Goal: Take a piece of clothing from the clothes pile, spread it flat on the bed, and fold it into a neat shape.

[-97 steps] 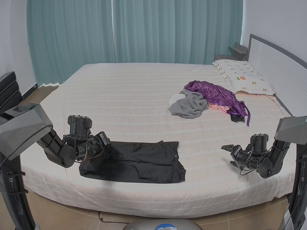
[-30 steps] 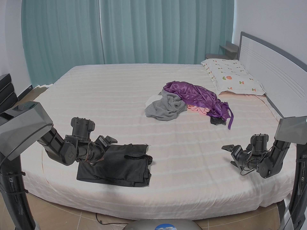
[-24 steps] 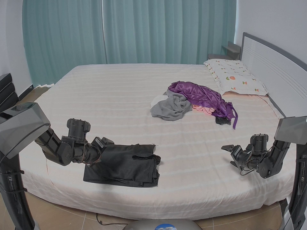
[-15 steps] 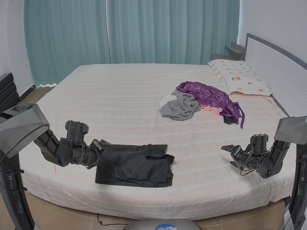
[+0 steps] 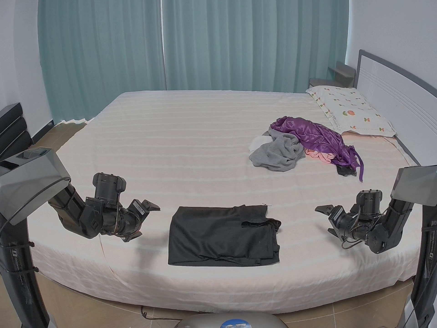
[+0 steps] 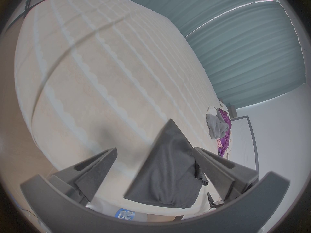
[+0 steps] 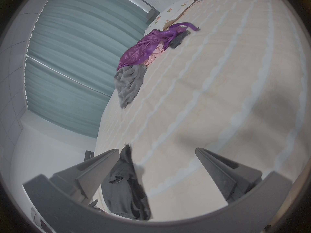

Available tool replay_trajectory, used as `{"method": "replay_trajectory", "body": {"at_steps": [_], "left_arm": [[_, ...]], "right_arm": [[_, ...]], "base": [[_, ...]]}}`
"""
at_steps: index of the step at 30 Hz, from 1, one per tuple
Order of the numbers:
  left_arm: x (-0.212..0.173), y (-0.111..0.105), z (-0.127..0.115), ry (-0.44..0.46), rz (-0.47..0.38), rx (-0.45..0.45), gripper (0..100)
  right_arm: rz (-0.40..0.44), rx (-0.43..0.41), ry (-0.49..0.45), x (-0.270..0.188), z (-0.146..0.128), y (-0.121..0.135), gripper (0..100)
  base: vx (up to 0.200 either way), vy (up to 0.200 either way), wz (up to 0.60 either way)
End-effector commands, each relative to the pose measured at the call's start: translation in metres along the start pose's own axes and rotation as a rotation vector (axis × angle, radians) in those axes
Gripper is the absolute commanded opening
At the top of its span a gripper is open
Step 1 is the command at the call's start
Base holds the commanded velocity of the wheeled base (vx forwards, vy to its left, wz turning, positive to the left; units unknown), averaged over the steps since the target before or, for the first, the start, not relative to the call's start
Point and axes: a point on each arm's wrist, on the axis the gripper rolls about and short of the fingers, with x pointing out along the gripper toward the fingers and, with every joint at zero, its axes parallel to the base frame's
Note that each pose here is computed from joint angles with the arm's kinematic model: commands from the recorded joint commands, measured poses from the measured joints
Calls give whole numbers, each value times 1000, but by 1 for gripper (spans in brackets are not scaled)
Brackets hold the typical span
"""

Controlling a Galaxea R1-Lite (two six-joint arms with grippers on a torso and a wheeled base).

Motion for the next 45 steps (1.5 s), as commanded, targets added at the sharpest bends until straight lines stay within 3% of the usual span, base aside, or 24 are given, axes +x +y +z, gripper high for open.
{"method": "replay_trajectory", "body": {"at_steps": [1,5,8,13,23,29,33,38,45], "left_arm": [[1,0,0,0,1,0,100],[1,1,0,-1,3,4,100],[3,0,-1,-5,8,8,100],[4,0,0,-11,10,5,100],[6,-1,0,-45,31,-13,100],[7,0,-1,-44,34,-9,100],[7,0,0,-46,33,-10,100],[7,0,0,-45,34,-9,100],[7,0,-1,-44,34,-5,100]], "right_arm": [[41,-23,-3,-6,-1,16,100],[83,-59,32,-12,-16,36,100],[144,-113,90,-17,-40,62,100],[192,-175,172,-9,-74,85,100],[78,-232,301,36,-108,107,100],[29,-242,325,64,-111,106,100],[15,-282,282,77,-106,108,100],[5,-272,167,93,-82,110,100],[-31,-202,23,97,-25,93,100]], "base": [[0,200,0],[0,100,0],[0,0,0],[0,0,0],[0,0,0],[0,0,0],[0,0,0],[0,0,0],[0,0,0]]}}
